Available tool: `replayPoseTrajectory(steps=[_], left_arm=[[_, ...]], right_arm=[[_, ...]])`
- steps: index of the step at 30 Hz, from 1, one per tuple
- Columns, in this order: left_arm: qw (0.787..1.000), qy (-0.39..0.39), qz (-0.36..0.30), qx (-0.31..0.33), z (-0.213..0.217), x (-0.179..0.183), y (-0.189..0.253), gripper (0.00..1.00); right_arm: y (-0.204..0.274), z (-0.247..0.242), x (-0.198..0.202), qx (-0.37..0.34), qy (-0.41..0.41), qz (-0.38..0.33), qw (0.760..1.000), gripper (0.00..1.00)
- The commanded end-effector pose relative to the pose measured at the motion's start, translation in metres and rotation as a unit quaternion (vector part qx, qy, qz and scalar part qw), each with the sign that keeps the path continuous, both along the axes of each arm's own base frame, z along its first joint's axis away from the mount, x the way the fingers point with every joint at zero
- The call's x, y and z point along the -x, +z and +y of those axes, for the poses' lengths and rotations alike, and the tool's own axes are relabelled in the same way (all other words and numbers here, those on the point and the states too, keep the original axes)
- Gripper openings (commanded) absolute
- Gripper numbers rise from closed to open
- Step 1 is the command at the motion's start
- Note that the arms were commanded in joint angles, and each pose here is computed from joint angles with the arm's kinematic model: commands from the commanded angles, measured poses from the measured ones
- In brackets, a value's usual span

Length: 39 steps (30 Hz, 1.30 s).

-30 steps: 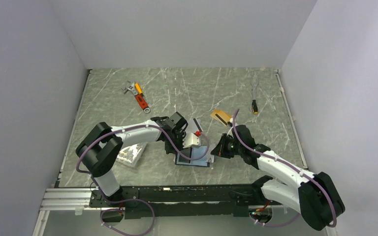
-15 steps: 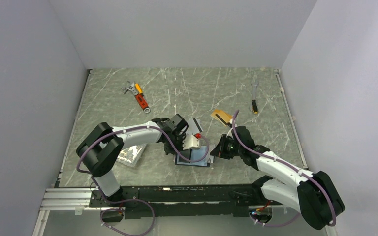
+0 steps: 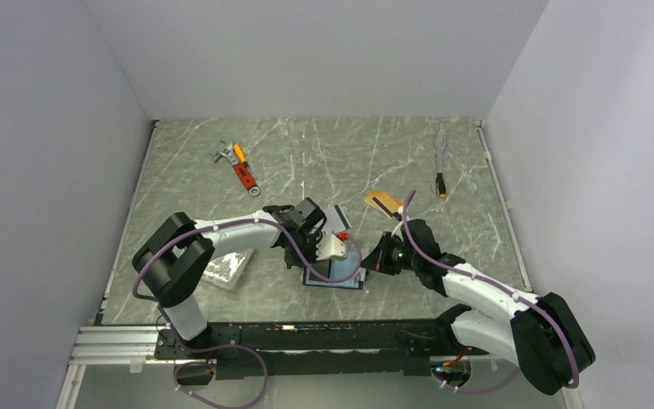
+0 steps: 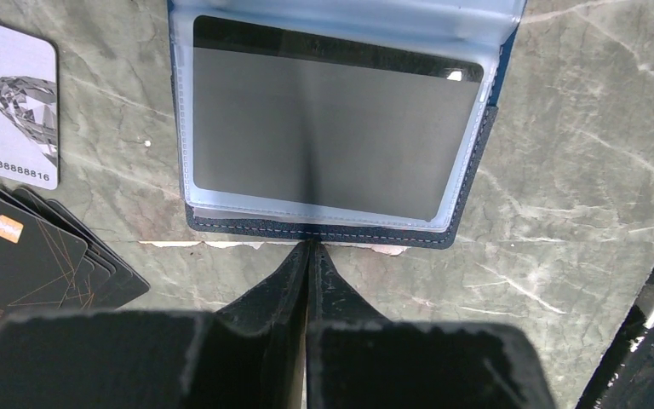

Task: Put the credit cards into the card holder
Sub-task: Insert the credit card into the card holder.

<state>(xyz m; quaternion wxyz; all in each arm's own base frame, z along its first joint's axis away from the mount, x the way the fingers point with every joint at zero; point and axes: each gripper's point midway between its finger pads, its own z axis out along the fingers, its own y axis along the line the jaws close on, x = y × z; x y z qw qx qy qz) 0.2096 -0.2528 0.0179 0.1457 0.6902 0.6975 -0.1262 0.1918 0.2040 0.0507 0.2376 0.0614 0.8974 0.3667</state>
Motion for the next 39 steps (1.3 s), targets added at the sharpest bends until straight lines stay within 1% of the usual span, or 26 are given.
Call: replayPoseTrajectory(steps=[1,9,16,21,26,31,34,39], left_arm=[[1.0,-0.01,0.0,-0.005,0.001,0.003,-0.003,0.07],[1.0,-0.02,0.001,0.002,-0.002,0.004,0.003,0.06],[0.999,-0.029,0.016,0.018,-0.005,0.012,0.006,0.04],[0.999,-0.036,0.024,0.02,-0.004,0.016,0.006,0.04],[0.998,-0.043,0.023,0.026,-0.005,0.018,0.008,0.03],[0.998,-0.047,0.038,0.033,-0.007,0.022,0.012,0.02],[0.997,-0.04,0.053,0.05,-0.008,0.021,0.019,0.02],[0.996,-0.039,0.053,0.064,-0.007,0.018,0.028,0.01]], right_arm=[[0.019,0.01,-0.006,-0.037,0.005,-0.03,0.999,0.0],[0.036,0.022,-0.008,-0.063,0.036,-0.053,0.996,0.0],[0.031,0.033,-0.011,-0.08,0.056,-0.043,0.994,0.0],[0.036,0.042,-0.014,-0.09,0.072,-0.048,0.992,0.0],[0.037,0.05,-0.016,-0.091,0.087,-0.047,0.991,0.0],[0.033,0.059,-0.018,-0.088,0.104,-0.038,0.99,0.0],[0.03,0.063,-0.018,-0.087,0.111,-0.033,0.989,0.0],[0.028,0.067,-0.018,-0.085,0.118,-0.029,0.989,0.0]])
